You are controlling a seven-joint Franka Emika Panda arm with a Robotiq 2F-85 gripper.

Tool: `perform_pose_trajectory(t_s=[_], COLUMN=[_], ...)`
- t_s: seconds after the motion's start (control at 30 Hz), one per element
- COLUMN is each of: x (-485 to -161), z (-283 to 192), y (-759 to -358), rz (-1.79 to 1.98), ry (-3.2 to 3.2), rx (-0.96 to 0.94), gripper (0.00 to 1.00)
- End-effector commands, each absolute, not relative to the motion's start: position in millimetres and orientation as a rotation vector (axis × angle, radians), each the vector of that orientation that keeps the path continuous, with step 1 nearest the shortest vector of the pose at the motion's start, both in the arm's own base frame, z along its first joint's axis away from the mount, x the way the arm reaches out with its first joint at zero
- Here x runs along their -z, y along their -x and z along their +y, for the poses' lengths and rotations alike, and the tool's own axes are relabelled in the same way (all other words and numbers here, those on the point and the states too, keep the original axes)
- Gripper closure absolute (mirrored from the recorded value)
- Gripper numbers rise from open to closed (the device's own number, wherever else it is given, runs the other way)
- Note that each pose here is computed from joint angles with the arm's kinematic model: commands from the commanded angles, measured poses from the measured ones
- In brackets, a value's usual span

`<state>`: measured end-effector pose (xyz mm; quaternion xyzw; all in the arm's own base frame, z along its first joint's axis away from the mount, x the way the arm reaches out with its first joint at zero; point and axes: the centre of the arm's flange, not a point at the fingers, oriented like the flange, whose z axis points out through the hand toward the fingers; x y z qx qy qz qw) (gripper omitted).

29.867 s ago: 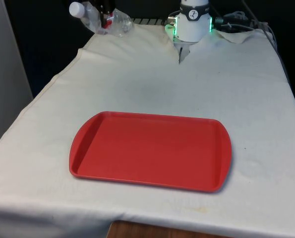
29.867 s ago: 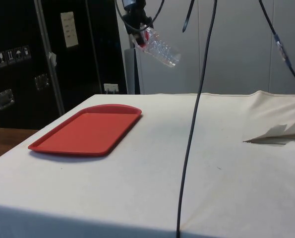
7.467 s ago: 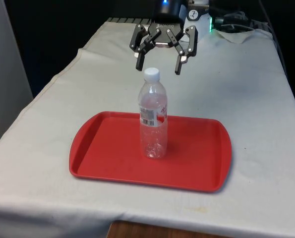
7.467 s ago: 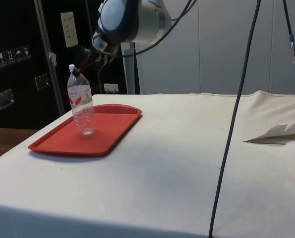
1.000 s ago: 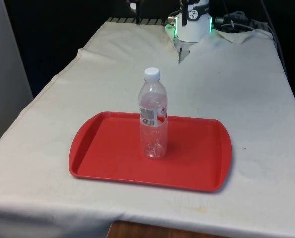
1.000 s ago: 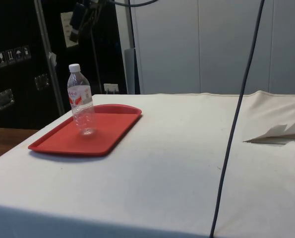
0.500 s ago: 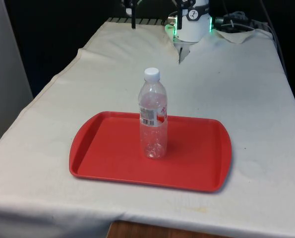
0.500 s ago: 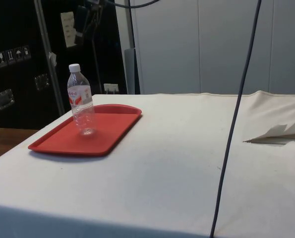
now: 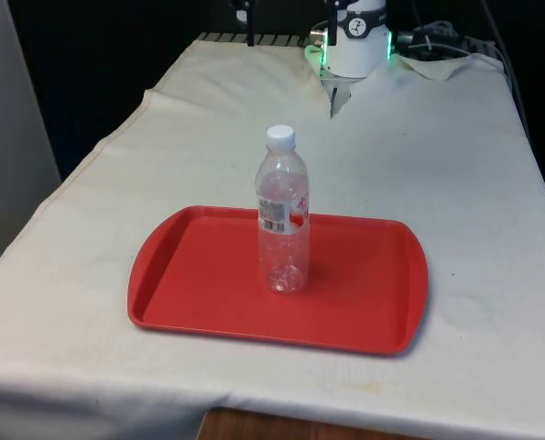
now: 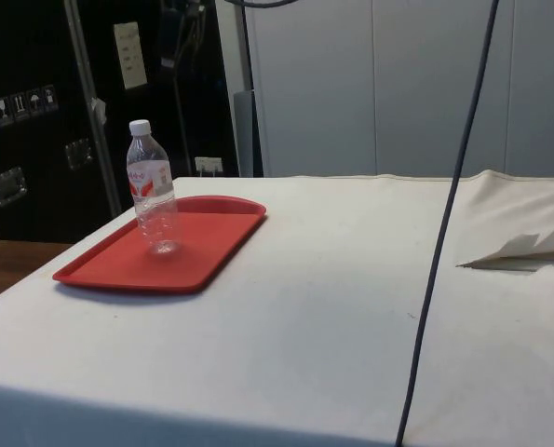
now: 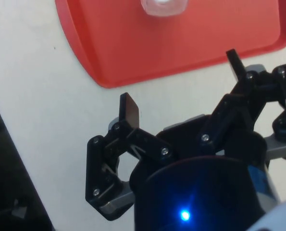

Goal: Place the bottle upright on the tray.

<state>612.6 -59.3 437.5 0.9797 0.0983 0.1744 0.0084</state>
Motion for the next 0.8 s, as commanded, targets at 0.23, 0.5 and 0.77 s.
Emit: perform_pose_trajectory(t_s=[0.23, 0.5, 0.77], x=[-441.1, -443.6, -444.3], z=[-62.4, -63.1, -64.4], y=[-586.8, -562.8, -553.3], rz=[0.307, 0.314, 0.320], ry=[-3.070, -3.085, -3.099], rx=[-0.537, -0.525, -0.515], gripper=[0.00, 0.00, 0.00])
